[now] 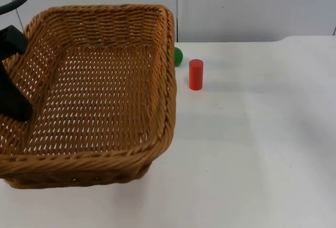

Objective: Pick up the basket with the left hand and place the triangular block into the basket with the right hand.

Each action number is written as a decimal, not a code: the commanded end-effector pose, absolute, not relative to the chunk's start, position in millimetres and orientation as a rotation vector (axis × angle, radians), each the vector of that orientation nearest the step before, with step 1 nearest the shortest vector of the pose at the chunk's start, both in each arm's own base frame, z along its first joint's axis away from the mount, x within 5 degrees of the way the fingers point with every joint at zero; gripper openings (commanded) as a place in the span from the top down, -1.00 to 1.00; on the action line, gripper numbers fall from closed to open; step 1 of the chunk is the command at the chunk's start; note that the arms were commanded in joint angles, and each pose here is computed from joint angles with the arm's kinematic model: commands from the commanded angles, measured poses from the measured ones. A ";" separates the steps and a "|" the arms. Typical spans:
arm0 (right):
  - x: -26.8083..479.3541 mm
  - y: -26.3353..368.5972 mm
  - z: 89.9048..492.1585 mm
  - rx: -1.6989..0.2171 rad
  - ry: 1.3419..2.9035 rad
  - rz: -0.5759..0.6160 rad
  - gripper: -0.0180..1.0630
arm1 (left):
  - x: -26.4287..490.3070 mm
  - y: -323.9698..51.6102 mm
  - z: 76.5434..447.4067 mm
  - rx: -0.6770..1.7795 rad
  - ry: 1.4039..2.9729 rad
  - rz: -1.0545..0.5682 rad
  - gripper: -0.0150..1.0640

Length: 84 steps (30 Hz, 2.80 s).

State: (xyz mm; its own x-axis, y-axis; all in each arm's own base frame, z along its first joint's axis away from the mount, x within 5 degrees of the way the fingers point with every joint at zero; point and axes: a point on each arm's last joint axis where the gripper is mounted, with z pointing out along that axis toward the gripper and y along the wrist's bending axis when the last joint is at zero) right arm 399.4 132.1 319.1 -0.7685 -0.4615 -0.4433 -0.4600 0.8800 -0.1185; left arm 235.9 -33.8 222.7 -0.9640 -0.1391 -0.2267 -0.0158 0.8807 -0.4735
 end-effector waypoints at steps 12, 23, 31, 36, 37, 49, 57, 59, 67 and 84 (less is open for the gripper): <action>324.6 109.9 324.1 -0.597 2.564 0.027 0.97 | 235.9 -33.3 226.4 -0.122 2.765 -0.706 0.98; 294.4 195.5 330.0 -0.924 2.329 0.136 0.97 | 235.9 -33.3 226.4 -0.113 2.764 -0.705 0.98; 262.3 261.4 332.7 -1.086 2.095 0.272 0.97 | 235.4 -33.5 226.4 -0.111 2.768 -0.709 0.98; 256.1 290.5 318.2 -1.122 2.039 0.341 0.97 | 235.1 -33.6 226.3 -0.109 2.771 -0.712 0.98; 256.9 297.7 313.2 -1.126 2.019 0.352 0.97 | 235.1 -33.6 226.3 -0.109 2.771 -0.712 0.98; 271.9 323.1 256.7 -1.175 2.078 0.335 0.34 | 234.7 -34.0 226.4 -0.109 2.775 -0.718 0.98; 271.4 320.9 274.1 -1.136 2.010 0.359 -0.29 | 234.5 -34.1 226.4 -0.108 2.777 -0.720 0.98; 266.3 312.3 303.7 -1.111 1.915 0.359 -0.29 | 233.9 -34.4 226.3 -0.105 2.782 -0.725 0.98; 230.6 265.7 401.8 -1.018 1.660 0.357 -0.29 | 235.3 -29.8 226.1 -0.145 2.773 -0.707 0.98; 188.7 214.9 459.8 -0.940 1.566 0.381 -0.29 | 263.8 44.3 195.5 -0.568 2.619 -0.492 0.98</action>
State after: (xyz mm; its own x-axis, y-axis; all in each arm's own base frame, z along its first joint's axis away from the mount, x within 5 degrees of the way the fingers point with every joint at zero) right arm 190.1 216.1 458.0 0.0258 -0.3489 -0.9368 -0.7429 0.6204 -0.2515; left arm 259.6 42.5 198.1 -0.8520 -0.4249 -0.3060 -0.2882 0.8684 -0.4034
